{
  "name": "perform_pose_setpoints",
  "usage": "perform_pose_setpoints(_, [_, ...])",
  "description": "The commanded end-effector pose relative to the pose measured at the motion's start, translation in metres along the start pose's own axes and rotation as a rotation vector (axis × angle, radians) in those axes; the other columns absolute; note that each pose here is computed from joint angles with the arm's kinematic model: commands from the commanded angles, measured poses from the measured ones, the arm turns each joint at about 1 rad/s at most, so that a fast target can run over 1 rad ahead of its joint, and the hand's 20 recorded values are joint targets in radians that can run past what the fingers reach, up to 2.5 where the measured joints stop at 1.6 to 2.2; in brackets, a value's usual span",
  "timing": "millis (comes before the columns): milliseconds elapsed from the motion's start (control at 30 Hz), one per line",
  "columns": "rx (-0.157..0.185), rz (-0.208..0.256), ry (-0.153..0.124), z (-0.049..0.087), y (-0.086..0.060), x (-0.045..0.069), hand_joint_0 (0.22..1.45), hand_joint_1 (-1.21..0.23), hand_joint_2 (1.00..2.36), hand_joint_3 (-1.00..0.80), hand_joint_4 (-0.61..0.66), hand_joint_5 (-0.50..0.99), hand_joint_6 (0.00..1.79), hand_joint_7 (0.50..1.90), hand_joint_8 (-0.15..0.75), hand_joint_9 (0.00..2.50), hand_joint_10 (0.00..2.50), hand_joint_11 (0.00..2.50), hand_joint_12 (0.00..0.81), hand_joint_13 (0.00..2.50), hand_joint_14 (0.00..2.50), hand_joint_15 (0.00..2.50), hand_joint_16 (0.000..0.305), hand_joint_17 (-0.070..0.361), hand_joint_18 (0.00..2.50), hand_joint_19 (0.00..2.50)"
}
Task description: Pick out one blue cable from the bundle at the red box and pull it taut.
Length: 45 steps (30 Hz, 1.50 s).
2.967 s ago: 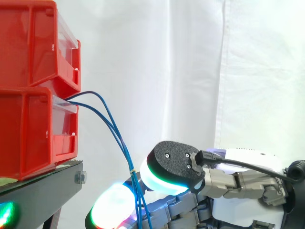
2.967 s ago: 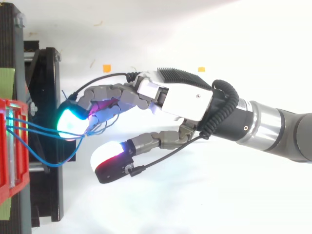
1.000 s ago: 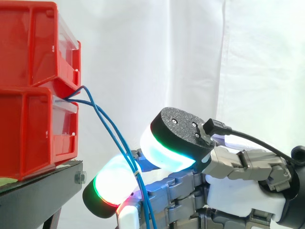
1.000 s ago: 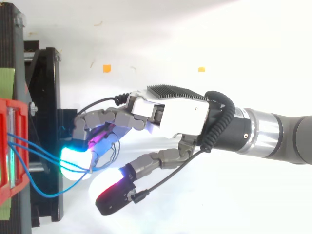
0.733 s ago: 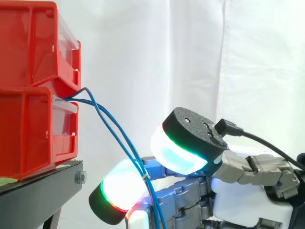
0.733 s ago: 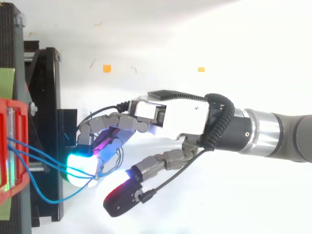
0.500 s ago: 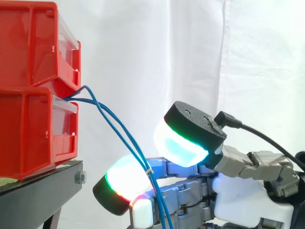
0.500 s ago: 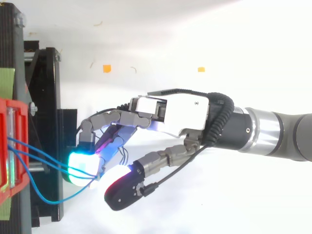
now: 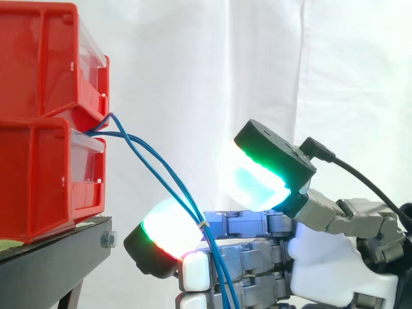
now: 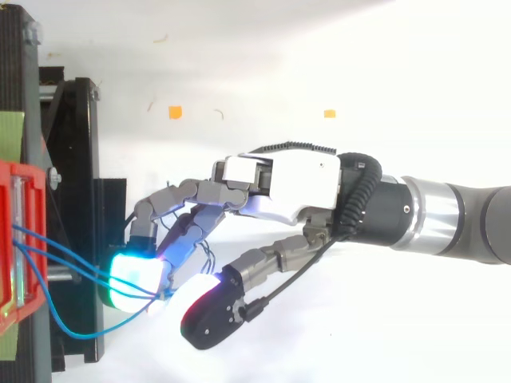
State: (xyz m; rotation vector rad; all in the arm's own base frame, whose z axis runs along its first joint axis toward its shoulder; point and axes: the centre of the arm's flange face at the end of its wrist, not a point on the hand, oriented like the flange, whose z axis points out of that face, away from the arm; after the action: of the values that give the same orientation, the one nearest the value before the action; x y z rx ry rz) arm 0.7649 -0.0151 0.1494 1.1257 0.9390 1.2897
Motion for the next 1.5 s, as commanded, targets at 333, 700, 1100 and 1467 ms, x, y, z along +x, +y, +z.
perform_pose_setpoints(333, [0.02, 0.009, 0.008, -0.009, -0.04, -0.003, 0.57, -0.7, 1.0, -0.5, 0.14, -0.15, 0.62, 1.0, 0.29, 0.97, 0.01, 0.51, 0.357, 0.95, 0.02, 0.48, 0.048, 0.107, 0.73, 0.54])
perform_pose_setpoints(700, [-0.002, 0.005, 0.011, -0.007, -0.038, -0.001, 0.57, -0.67, 1.0, -0.5, 0.14, -0.15, 0.62, 1.0, 0.298, 0.98, 0.02, 0.51, 0.358, 0.95, 0.02, 0.48, 0.048, 0.107, 0.73, 0.54])
perform_pose_setpoints(1100, [-0.05, -0.013, 0.029, -0.002, -0.033, 0.004, 0.63, -0.65, 1.01, -0.35, 0.11, -0.16, 0.75, 0.82, 0.291, 0.99, 0.02, 0.52, 0.353, 0.97, 0.02, 0.49, 0.046, 0.104, 0.74, 0.54])
perform_pose_setpoints(1467, [-0.044, -0.015, 0.029, -0.002, -0.034, 0.001, 0.61, -0.63, 1.01, -0.37, 0.13, -0.18, 0.89, 0.77, 0.3, 1.02, 0.02, 0.55, 0.356, 0.98, 0.02, 0.5, 0.047, 0.105, 0.75, 0.55])
